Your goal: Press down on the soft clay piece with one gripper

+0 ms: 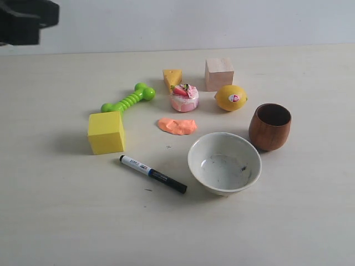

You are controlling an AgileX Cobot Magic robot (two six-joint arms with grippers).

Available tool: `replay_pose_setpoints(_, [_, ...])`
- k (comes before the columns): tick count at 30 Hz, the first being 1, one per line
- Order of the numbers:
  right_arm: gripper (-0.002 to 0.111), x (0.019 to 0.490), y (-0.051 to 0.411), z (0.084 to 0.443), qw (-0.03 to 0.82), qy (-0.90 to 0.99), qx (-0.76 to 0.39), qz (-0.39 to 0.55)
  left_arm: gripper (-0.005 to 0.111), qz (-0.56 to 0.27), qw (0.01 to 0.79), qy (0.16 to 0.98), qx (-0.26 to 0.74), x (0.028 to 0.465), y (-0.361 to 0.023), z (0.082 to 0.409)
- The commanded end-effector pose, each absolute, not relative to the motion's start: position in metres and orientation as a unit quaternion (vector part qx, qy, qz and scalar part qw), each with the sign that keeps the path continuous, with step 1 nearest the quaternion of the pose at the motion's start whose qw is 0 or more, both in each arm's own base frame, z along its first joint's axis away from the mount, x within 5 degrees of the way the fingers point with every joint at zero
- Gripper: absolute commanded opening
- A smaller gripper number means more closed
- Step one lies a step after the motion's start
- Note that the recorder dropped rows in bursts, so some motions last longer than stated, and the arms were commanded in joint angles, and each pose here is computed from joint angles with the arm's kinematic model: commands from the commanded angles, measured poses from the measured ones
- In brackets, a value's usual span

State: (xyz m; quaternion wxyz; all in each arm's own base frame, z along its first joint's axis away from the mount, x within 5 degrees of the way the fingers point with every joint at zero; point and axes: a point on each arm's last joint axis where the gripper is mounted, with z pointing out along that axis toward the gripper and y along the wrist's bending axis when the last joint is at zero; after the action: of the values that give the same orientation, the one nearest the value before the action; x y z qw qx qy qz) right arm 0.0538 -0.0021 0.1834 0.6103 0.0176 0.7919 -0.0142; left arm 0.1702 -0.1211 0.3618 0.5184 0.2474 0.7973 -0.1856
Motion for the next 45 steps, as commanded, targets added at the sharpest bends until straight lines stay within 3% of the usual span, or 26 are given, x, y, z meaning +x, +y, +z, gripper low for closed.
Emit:
replay_pose_setpoints(1, [0.000,0.054,-0.002,0.183,0.614,0.789,0.018,-0.018,0.000,-0.197,0.550,0.775,0.242,0.141,-0.101,0.381])
replay_pose_setpoints(12, [0.000,0.054,-0.002,0.183,0.614,0.789,0.018,-0.018,0.000,-0.193,0.613,0.724,0.249,0.094,-0.068,0.407])
replay_pose_setpoints(25, [0.000,0.054,-0.002,0.183,0.614,0.789,0.018,-0.018,0.000,-0.141,0.638,0.717,0.242,0.089,-0.054,0.406])
replay_pose_setpoints(36, [0.000,0.054,-0.002,0.183,0.614,0.789,0.018,-0.018,0.000,-0.057,0.662,0.747,0.027,0.065,-0.010,0.362])
replay_pose_setpoints(45, [0.000,0.054,-0.002,0.183,0.614,0.789,0.018,-0.018,0.000,-0.020,0.601,0.799,-0.009,0.071,-0.002,0.294])
